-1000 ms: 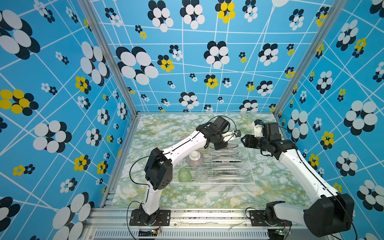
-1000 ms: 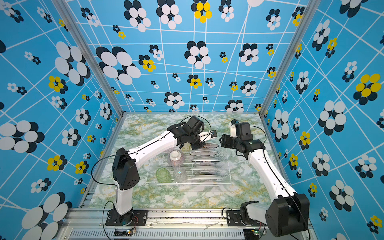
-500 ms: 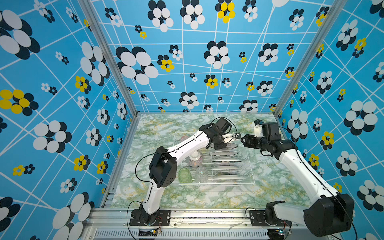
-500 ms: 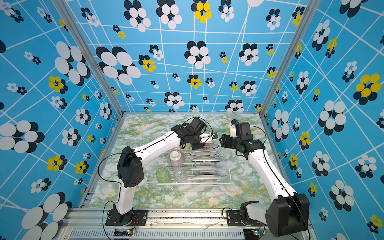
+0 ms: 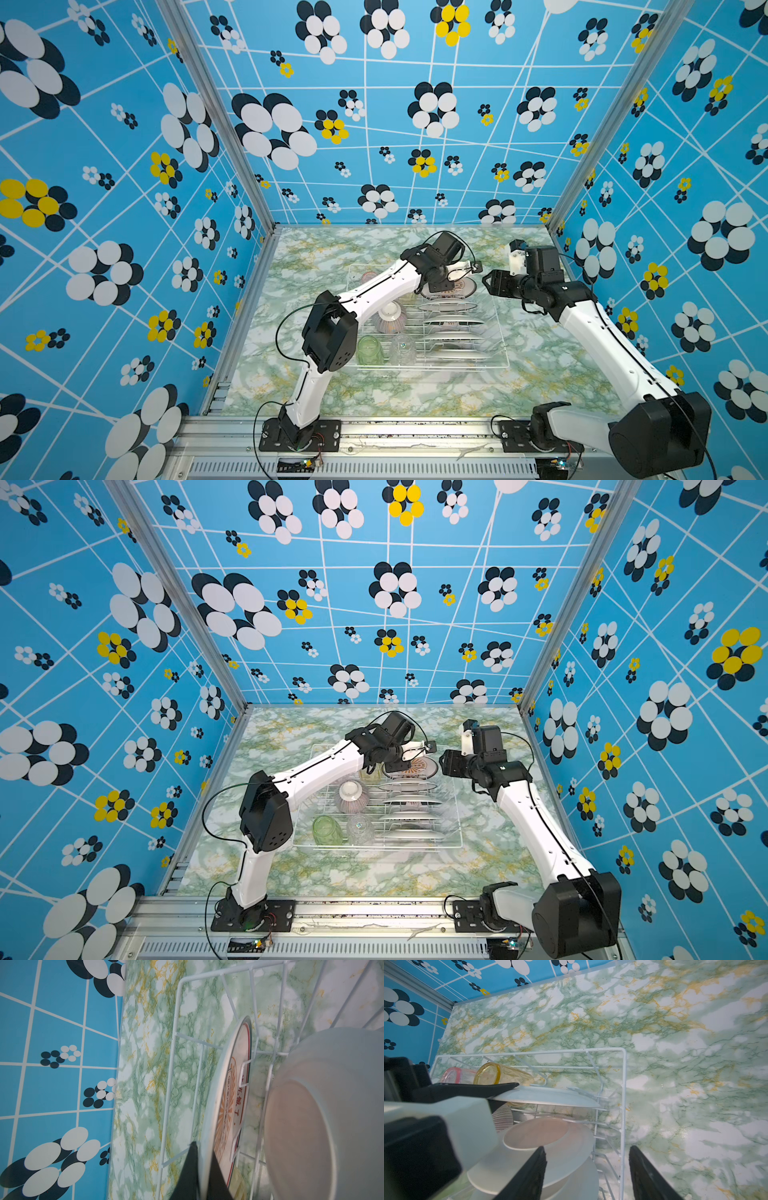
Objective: Unload the mixed dishes from the dish rack
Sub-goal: 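Grasp the sunburst plate rim with the left gripper and lift it upright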
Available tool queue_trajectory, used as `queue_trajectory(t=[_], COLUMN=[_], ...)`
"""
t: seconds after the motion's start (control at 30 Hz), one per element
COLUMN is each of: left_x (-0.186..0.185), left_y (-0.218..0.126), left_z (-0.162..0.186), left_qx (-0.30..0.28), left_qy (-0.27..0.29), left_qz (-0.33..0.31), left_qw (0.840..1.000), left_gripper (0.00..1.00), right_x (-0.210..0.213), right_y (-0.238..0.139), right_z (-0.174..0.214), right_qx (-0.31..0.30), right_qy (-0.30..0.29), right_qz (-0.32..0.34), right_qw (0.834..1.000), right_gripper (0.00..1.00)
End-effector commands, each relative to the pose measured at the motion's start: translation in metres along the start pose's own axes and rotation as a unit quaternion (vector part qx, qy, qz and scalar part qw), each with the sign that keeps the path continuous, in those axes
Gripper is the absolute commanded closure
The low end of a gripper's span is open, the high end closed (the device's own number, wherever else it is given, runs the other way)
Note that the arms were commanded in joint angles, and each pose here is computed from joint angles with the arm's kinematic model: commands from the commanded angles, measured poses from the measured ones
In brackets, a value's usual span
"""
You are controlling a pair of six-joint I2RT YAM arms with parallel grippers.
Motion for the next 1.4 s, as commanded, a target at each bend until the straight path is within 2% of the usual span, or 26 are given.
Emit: queue_trajectory(t=[0.0,0.2,0.53,0.6,0.8,0.9,1.07,1.2,1.37], left_x=[-0.007,0.007,0.025,0.027,0.047,0.058,0.074,0.084,0.091], left_y=[0.009,-0.021,-0.079,-0.082,-0.130,-0.149,-0.174,-0.186,-0.187], left_z=[0.004,-0.010,-0.026,-0.027,-0.034,-0.031,-0.021,-0.013,-0.008], left_qx=[0.016,-0.036,-0.102,-0.109,-0.169,-0.201,-0.249,-0.282,-0.306], left_qy=[0.010,-0.014,-0.060,-0.073,-0.144,-0.198,-0.280,-0.335,-0.375], left_qz=[-0.002,-0.061,-0.102,-0.101,-0.081,-0.042,0.043,0.125,0.205], left_qw=[1.000,0.997,0.988,0.986,0.972,0.959,0.926,0.890,0.850], left_gripper=[1.00,1.00,1.00,1.00,1.00,1.00,1.00,1.00,1.00], right_x=[0.002,0.002,0.004,0.005,0.010,0.016,0.021,0.022,0.035], right_y=[-0.005,-0.011,-0.021,-0.023,-0.025,-0.026,-0.026,-0.028,-0.033], right_z=[0.002,0.001,-0.004,-0.005,-0.008,-0.011,-0.016,-0.023,-0.033], right_qx=[-0.008,-0.021,-0.057,-0.065,-0.083,-0.096,-0.131,-0.168,-0.201], right_qy=[-0.001,0.004,0.012,0.012,0.012,0.013,0.033,0.047,0.051], right_qz=[0.001,0.004,0.001,-0.001,-0.024,-0.055,-0.125,-0.176,-0.245], right_qw=[1.000,1.000,0.998,0.998,0.996,0.994,0.983,0.969,0.947], right_gripper=[0.35,0.36,0.36,0.36,0.36,0.37,0.37,0.37,0.37])
Point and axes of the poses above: each gripper's point midway between its finger pads, its own y axis out along the fingers, its own x axis along the line the jaws close on, z = x × y, the point moved 5 cm from there along -y, back along the fingers, and after that the axes turned 13 degrees about -y, right-handed, at the moved point
